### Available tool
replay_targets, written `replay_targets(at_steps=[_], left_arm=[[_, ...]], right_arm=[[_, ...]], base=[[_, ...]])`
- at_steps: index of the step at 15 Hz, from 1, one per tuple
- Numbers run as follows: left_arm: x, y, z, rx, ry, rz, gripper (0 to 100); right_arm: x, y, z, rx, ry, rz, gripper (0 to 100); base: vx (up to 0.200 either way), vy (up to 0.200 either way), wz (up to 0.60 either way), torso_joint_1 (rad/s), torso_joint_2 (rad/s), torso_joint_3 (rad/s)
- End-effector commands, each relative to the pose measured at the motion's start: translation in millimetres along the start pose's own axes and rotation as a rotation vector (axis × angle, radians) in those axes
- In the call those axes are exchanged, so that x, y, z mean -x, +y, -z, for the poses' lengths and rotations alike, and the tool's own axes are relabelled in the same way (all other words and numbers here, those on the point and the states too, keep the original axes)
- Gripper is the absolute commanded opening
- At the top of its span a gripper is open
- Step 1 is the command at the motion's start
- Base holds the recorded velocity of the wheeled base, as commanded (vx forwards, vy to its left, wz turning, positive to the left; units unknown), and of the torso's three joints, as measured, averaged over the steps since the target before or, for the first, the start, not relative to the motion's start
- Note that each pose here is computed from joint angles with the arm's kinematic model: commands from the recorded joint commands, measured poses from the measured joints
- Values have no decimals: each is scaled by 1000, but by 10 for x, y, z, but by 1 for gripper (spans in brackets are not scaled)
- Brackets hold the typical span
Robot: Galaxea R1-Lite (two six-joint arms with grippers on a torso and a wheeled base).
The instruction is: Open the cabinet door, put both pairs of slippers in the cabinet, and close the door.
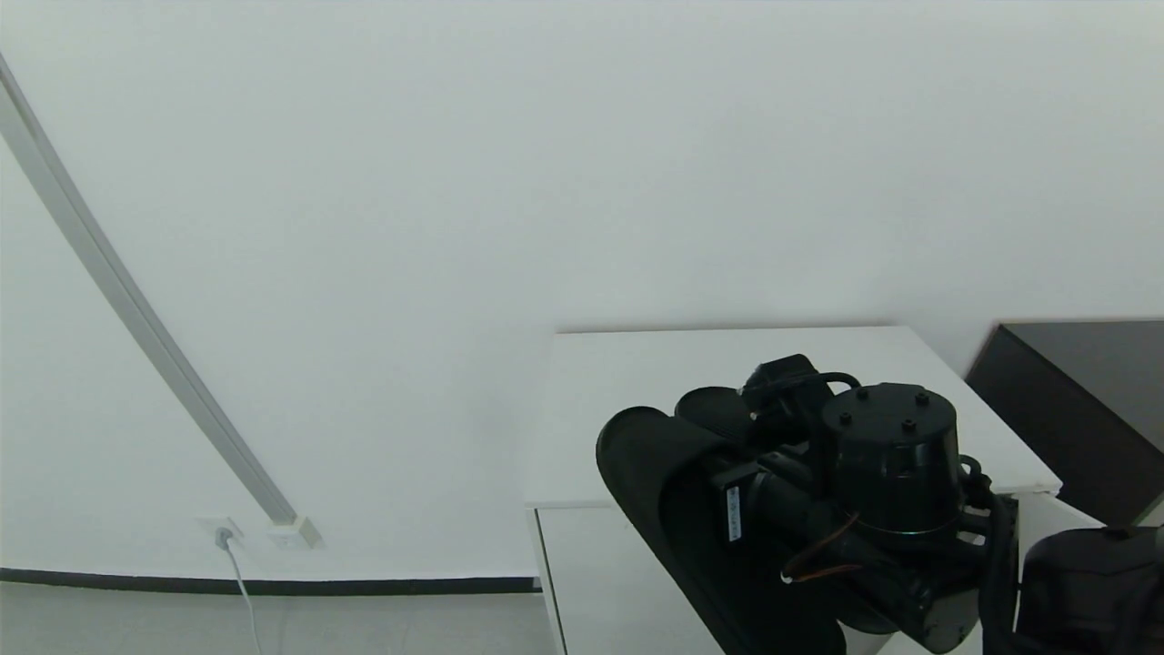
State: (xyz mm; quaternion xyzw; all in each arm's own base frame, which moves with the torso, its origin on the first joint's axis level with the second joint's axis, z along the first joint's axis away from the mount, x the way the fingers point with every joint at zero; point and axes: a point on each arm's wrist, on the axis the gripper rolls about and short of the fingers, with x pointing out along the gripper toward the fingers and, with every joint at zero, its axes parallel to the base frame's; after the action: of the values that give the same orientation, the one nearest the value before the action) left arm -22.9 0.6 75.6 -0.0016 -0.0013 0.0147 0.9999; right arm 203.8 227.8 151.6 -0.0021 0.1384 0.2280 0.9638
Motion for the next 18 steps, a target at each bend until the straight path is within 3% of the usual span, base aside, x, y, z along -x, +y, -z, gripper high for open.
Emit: replay_targets(at_steps=[1,8,18], left_arm=[[-1,0,-1,0,1,-1,0],[-1,0,-1,1,1,0,0],[-1,0,-1,-2,1,0,0]], right_arm=[[-3,1,27,5,9,0,0],[-15,-10,88,13,30,7,0],[18,-30,125,10,0,3,0]], base=[[-200,0,0,17,7,-7],[-200,0,0,-7,2,4],[0,0,0,0,0,0]])
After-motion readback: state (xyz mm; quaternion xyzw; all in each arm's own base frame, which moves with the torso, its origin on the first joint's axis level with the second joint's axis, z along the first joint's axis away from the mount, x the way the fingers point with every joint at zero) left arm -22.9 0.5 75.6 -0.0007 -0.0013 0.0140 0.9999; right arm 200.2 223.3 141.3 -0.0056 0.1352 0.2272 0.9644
